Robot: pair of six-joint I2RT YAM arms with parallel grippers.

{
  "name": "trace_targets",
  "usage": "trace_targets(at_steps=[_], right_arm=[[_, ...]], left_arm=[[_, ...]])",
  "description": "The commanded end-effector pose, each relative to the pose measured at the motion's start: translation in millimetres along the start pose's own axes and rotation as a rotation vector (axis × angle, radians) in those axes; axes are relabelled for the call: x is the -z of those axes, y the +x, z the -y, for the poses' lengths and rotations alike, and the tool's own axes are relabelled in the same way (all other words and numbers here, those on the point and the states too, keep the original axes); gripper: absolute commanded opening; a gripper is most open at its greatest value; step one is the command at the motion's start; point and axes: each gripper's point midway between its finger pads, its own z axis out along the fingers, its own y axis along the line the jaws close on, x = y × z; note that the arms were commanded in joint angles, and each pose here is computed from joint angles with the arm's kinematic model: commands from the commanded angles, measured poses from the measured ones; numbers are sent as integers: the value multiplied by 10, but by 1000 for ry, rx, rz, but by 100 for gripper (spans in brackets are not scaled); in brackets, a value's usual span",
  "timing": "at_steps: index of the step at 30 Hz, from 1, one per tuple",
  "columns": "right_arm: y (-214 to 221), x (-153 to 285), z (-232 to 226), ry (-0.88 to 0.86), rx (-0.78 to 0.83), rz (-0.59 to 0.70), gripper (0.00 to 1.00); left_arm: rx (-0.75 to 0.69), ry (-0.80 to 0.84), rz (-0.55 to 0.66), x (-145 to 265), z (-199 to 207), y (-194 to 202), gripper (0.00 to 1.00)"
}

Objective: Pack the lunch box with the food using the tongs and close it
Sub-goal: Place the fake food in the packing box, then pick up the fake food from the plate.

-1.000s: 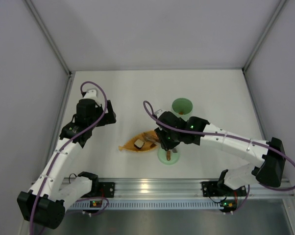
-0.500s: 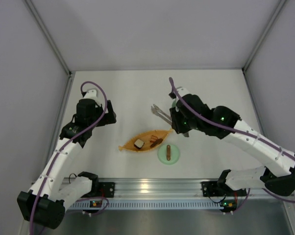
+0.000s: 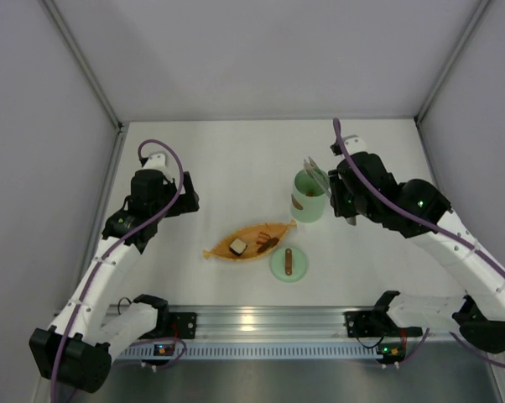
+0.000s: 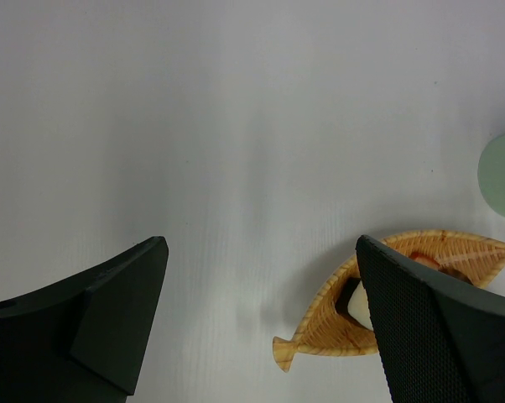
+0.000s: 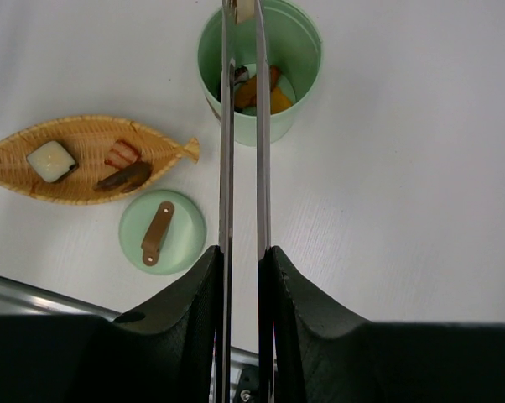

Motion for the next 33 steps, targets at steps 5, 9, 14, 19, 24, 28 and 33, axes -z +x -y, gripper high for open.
trace_targets(at_steps=[5,9,14,19,24,28,33], right_arm=[[90,93,179,43,-11,3,27],[119,91,178,42,-11,-7,32],[122,92,168,36,-9,-9,36],[90,123,137,13,-6,-4,40],[-16,132,-94,-98,-1,-6,39],[-59,127,-335,-203,11,-20,37],[-111,163,-612,-274,40,-20,37]], left_arm=[[-3,18,33,4,45,-121,99],[-3,17,31,4,43,-118,99],[-3,18,33,8,44,-120,99],[-1,19,31,2,46,-114,99],[-1,21,32,4,50,-119,99],[-1,19,31,2,46,-114,99],[-3,15,31,-2,40,-113,99]])
